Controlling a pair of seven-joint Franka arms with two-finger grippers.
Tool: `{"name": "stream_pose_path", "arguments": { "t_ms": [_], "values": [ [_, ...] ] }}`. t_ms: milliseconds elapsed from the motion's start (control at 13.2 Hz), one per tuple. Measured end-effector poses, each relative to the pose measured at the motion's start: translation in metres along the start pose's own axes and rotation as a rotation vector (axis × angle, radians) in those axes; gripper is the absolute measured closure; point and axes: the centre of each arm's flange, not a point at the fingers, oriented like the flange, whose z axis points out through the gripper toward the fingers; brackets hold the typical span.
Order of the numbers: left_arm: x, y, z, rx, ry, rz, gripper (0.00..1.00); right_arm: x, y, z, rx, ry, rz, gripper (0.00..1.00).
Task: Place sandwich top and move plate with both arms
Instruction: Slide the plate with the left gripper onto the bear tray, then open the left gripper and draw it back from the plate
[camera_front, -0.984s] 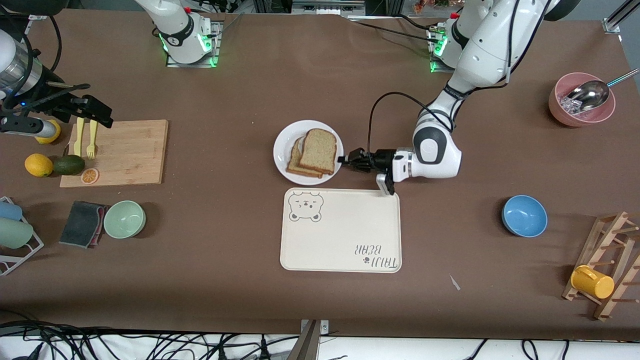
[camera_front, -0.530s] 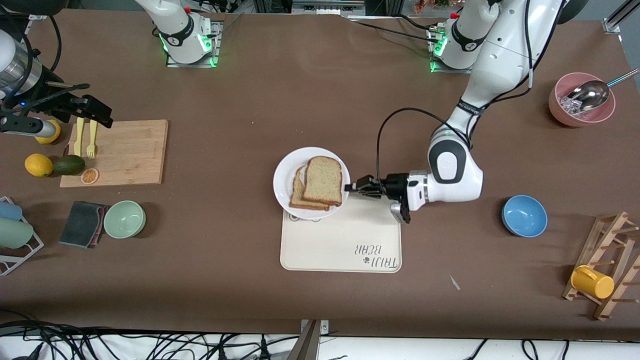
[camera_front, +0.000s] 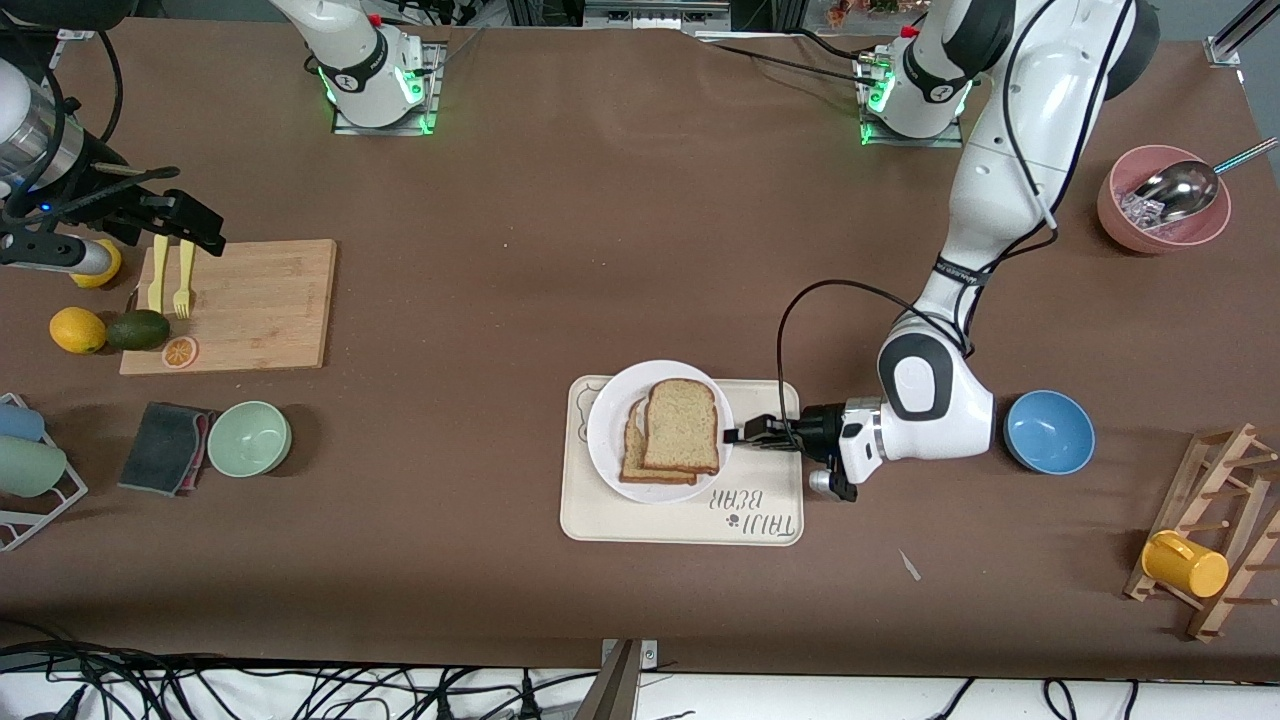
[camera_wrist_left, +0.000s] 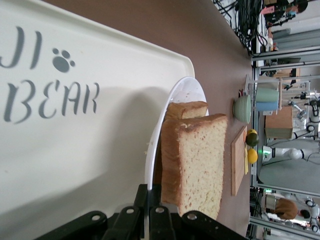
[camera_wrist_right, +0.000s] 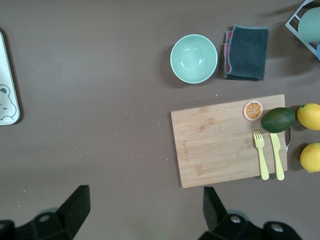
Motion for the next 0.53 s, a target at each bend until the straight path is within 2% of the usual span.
{"name": "stream_pose_path", "arguments": {
  "t_ms": [530],
  "values": [
    [0.007,-0.024,0.012,0.002,0.007,-0.05,0.95,0.0,0.0,0.0,0.0,0.0,0.0,0.0]
  ]
}}
